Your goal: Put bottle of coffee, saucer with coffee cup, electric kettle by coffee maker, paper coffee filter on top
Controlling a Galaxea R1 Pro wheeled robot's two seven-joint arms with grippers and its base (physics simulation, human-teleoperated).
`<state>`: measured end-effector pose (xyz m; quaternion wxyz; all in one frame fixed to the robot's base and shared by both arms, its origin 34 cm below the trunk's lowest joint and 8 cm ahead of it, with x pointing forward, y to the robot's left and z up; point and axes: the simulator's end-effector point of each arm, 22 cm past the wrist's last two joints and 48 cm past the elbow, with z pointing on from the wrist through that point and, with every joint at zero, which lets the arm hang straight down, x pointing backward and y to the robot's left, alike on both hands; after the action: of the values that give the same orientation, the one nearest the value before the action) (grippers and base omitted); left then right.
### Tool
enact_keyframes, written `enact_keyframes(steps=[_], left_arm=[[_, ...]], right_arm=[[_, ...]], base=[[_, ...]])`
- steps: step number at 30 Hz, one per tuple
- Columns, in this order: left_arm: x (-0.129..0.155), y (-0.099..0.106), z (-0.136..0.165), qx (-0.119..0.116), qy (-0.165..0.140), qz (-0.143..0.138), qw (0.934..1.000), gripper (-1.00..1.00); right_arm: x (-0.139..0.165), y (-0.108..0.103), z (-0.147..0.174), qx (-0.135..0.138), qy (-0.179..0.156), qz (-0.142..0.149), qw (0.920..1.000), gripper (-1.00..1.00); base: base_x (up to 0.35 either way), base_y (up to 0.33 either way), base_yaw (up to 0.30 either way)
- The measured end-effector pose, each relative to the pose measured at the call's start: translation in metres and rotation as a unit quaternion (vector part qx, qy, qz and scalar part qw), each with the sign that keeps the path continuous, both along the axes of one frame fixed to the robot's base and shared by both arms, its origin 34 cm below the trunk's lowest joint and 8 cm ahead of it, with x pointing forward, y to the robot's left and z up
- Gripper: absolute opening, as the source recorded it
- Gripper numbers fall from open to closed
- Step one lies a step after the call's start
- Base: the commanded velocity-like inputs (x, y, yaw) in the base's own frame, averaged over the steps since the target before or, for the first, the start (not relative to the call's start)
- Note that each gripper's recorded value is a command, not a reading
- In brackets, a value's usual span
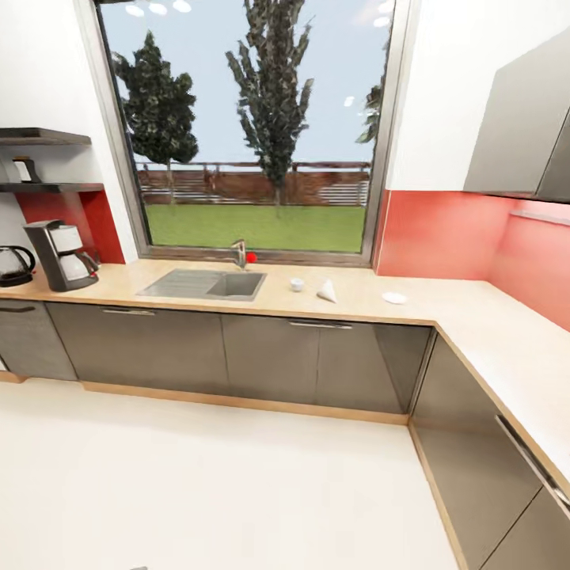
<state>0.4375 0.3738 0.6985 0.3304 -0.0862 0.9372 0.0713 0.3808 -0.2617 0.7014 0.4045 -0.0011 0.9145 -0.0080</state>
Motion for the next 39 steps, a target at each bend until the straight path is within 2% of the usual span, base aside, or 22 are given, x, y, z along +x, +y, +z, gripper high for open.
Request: enact_keyframes(steps=[39], left_arm=[[-0.0010,0.0007,-0.0003,0.000,0.001,0.000,1.0000,1.00]], right_arm=[[0.0001,0.0000,0.0002,0.000,-0.001,0.000,1.0000,1.00]], base=[[0.325,0.092,0.000]])
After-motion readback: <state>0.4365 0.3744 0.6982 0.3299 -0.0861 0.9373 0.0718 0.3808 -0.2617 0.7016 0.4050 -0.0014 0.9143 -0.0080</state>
